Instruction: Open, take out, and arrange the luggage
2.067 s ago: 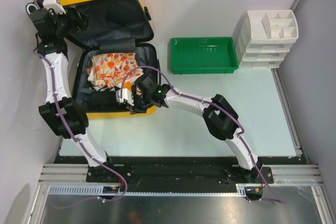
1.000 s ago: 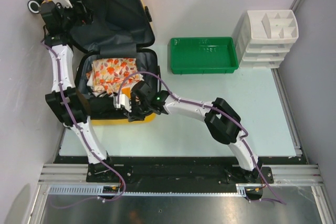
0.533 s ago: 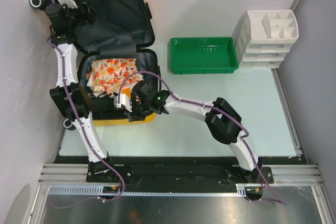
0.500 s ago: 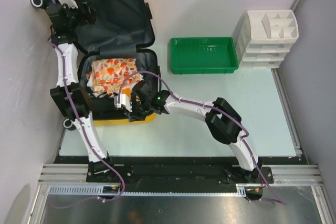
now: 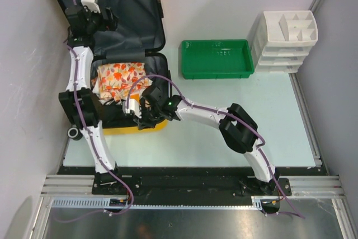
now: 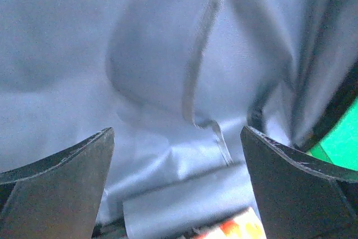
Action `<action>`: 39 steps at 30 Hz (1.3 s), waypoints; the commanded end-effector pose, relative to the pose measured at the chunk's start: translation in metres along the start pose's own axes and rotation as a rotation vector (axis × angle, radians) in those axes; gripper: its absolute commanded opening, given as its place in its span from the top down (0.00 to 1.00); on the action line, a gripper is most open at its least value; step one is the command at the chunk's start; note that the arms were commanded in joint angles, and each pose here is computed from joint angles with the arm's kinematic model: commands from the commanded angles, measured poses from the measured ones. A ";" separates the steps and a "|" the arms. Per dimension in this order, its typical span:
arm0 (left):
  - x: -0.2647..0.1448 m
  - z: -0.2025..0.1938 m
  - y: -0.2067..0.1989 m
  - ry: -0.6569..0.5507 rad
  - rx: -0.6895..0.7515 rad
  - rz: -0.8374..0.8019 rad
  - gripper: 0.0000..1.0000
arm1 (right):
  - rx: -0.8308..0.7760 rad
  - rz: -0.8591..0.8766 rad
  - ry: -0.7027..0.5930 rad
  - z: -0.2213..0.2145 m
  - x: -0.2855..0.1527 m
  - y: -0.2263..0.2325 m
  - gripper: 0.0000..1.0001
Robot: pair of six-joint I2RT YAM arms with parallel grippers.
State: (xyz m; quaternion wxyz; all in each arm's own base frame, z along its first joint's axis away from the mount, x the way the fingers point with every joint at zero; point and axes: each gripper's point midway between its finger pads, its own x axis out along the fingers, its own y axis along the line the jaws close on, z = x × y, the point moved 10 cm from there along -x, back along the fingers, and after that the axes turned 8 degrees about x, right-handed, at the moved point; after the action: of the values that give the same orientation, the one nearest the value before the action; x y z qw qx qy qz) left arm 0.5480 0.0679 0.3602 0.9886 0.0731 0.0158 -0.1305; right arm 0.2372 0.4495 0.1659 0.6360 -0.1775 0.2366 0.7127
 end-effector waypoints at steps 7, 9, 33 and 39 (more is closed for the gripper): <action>-0.143 0.065 -0.041 0.093 0.099 -0.005 0.00 | 0.040 0.074 -0.146 0.033 -0.017 -0.009 0.87; -0.162 0.045 -0.046 0.154 0.070 -0.002 0.00 | 0.036 0.074 -0.160 0.041 -0.025 -0.012 0.52; -0.268 0.032 -0.104 0.156 -0.098 0.036 0.00 | 0.426 -0.984 -0.654 0.025 -0.457 -0.151 0.18; -0.264 0.023 -0.105 0.191 -0.145 0.038 0.00 | 0.547 -1.365 -0.671 -0.056 -0.580 -0.175 0.21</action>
State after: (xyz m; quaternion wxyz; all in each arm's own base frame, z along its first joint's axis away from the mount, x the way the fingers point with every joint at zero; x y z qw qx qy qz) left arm 0.2668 0.0336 0.3827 0.9885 0.0274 0.1150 -0.0939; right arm 0.4746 0.0085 0.4130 0.9761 0.0886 0.0532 0.1912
